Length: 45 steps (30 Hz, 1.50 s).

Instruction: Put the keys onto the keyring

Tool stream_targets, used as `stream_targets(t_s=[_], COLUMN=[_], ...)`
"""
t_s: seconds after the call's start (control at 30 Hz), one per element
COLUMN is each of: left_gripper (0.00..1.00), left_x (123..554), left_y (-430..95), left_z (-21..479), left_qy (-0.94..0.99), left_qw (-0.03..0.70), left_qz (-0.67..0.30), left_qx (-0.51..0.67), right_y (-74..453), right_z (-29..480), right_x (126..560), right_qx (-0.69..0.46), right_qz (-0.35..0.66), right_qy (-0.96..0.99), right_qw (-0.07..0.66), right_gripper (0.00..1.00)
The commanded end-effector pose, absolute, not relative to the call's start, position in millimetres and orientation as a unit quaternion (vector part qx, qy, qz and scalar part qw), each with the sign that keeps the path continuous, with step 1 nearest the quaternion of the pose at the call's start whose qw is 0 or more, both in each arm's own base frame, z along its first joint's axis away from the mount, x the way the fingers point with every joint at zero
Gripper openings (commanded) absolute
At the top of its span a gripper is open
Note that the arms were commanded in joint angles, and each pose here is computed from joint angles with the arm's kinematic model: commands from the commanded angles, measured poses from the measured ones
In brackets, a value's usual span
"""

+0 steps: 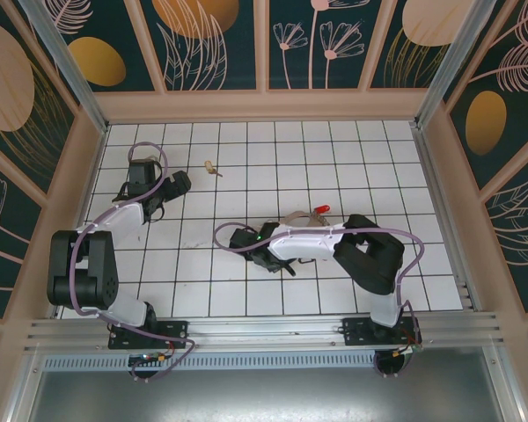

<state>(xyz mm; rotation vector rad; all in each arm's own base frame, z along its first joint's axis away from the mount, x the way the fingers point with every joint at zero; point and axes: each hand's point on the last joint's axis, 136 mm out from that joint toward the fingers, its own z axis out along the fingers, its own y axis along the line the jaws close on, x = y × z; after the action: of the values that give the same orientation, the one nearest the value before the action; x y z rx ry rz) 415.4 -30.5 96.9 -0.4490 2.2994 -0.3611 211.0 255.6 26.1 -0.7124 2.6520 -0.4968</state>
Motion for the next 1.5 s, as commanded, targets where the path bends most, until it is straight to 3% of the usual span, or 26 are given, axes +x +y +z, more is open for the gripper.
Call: stream_targets(t_s=[0.0,0.37,0.57,0.67,0.83,1.0,1.17,1.47], left_gripper=[0.97,0.97,0.95,0.94,0.93,0.94,0.94,0.9], left_x=[419,419,420,420,396,335,270,235], left_y=[-36,-37,-46,-65,-112,-166,-223,-285], left_z=[102,101,112,143,203,245,225,195], left_qy=[0.899,0.9,0.893,0.865,0.785,0.67,0.563,0.485], left_qw=[0.377,0.375,0.387,0.432,0.513,0.587,0.59,0.555], left_qz=[-0.148,-0.15,-0.175,-0.23,-0.346,-0.386,-0.33,-0.303], left_qx=[-0.166,-0.164,-0.145,-0.109,0.016,0.24,0.475,0.604], right_y=[243,237,239,244,253,266,267,269], right_z=[18,10,28,43,72,120,154,191], right_x=[214,219,228,231,237,238,228,205], right_qx=[-0.26,-0.262,-0.259,-0.265,-0.292,-0.334,-0.394,-0.485], right_qz=[-0.208,-0.237,-0.234,-0.216,-0.16,-0.031,0.108,0.203], right_qy=[0.928,0.918,0.914,0.911,0.907,0.894,0.854,0.771], right_qw=[0.168,0.178,0.208,0.23,0.259,0.297,0.321,0.36], right_gripper=[0.22,0.23,0.05,0.0,0.0,0.0,0.0,0.0])
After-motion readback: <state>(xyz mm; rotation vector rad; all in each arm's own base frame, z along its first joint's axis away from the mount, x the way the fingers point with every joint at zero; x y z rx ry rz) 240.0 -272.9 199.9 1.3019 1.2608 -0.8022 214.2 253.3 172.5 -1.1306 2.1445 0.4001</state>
